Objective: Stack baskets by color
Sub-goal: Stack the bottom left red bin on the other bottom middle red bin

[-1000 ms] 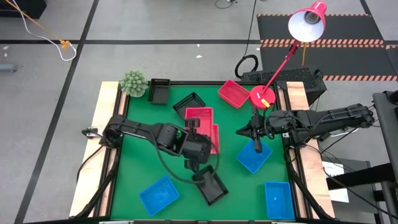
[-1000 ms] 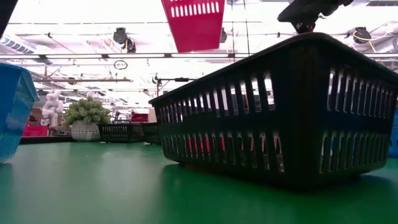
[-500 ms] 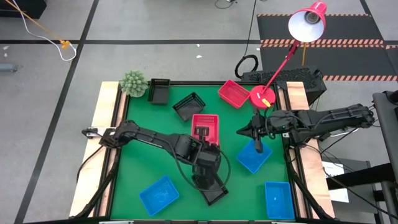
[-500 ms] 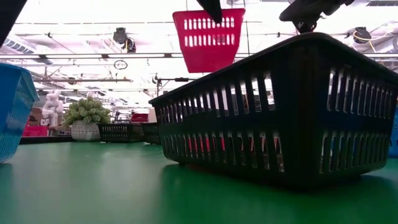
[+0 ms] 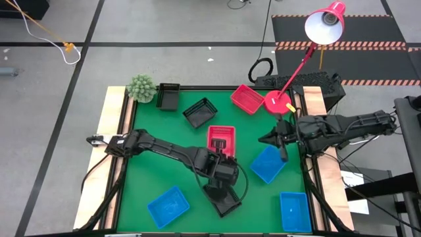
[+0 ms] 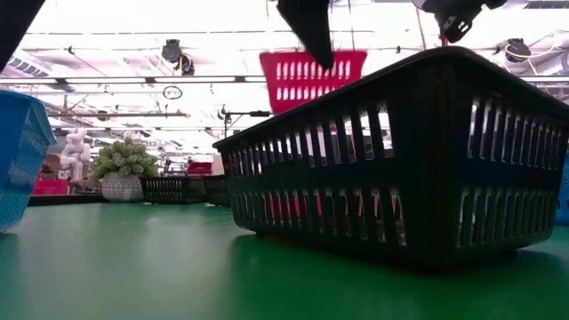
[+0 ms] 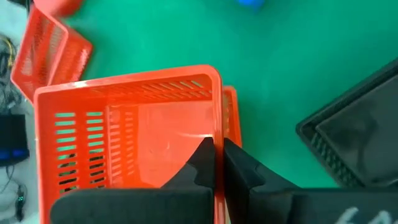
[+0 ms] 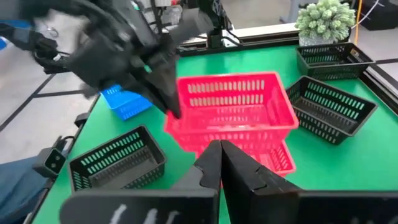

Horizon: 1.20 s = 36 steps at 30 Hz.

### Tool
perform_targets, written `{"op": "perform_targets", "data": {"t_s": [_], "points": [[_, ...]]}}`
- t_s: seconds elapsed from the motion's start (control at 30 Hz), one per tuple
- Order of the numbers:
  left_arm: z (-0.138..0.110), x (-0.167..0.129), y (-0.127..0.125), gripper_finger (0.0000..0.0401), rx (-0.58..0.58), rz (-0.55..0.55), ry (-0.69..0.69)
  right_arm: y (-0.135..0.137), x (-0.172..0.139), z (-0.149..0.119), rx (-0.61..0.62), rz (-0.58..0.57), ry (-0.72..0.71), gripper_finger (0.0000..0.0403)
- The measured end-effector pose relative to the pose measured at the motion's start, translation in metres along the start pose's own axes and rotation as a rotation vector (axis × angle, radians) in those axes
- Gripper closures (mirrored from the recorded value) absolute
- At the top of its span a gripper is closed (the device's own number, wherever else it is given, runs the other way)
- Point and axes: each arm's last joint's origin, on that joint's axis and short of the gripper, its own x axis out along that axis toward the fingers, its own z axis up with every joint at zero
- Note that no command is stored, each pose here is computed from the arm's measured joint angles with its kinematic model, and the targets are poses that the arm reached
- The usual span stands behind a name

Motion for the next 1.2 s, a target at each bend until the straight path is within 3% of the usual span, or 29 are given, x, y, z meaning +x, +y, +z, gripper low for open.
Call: {"op": "perform_targets", "data": {"t_s": [0.17, 0.7, 1.07, 1.2], "points": [[-0.005, 0.027, -0.008, 0.0385, -0.008, -0.013, 0.015, 0.002, -0.002, -0.002, -0.015, 0.012, 0.017, 0.0403], [-0.01, 0.058, -0.005, 0.0393, -0.051, -0.06, 0.009, 0.002, -0.002, -0.004, -0.032, 0.012, 0.032, 0.0403], [-0.022, 0.076, -0.007, 0.0331, -0.045, -0.054, 0.061, 0.002, -0.002, -0.004, -0.037, 0.013, 0.032, 0.0403], [-0.023, 0.081, -0.004, 0.0306, -0.1, -0.047, 0.061, 0.002, -0.002, -0.004, -0.036, 0.013, 0.032, 0.0403]]}}
